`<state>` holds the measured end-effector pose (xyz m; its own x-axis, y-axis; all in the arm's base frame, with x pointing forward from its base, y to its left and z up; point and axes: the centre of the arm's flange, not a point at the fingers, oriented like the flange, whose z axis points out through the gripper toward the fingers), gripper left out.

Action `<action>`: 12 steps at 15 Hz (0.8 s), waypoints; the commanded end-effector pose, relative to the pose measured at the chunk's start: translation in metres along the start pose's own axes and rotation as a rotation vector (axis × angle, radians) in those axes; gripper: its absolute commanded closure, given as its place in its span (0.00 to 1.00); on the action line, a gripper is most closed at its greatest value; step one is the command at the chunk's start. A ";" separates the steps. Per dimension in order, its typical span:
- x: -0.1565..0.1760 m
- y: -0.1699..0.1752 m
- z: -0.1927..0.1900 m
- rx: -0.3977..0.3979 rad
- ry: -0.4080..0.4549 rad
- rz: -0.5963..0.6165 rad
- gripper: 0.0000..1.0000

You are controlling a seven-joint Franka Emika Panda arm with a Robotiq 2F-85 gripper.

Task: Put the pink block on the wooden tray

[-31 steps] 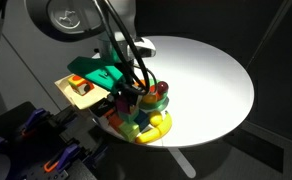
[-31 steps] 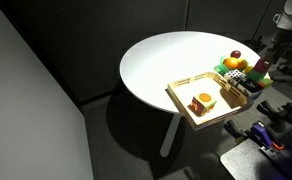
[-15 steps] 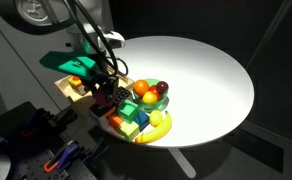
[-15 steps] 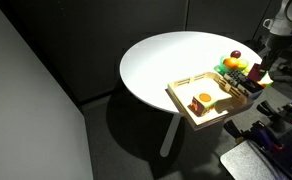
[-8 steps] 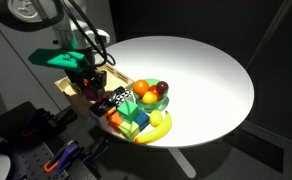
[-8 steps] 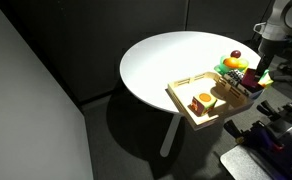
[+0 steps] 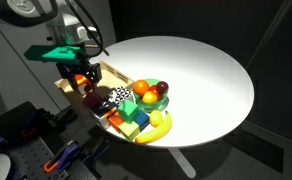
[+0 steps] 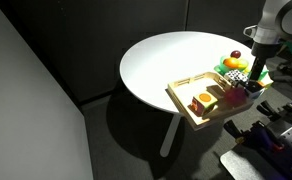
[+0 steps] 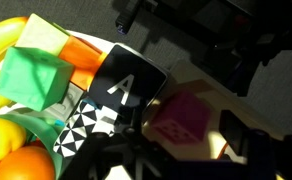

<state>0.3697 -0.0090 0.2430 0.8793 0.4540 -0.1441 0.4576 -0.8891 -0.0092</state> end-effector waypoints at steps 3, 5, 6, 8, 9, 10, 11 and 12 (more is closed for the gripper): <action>-0.009 -0.011 -0.014 -0.008 0.017 0.023 0.00; -0.009 -0.009 -0.019 0.011 0.043 0.095 0.00; -0.009 -0.009 -0.022 0.024 0.051 0.131 0.00; -0.009 -0.011 -0.028 0.060 0.077 0.228 0.00; -0.013 -0.015 -0.045 0.080 0.091 0.284 0.00; -0.014 -0.016 -0.049 0.098 0.103 0.338 0.00; -0.014 -0.018 -0.055 0.113 0.113 0.389 0.00; -0.015 -0.021 -0.060 0.123 0.126 0.442 0.00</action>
<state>0.3718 -0.0035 0.2764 0.9838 0.1652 -0.0700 0.1601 -0.9844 -0.0730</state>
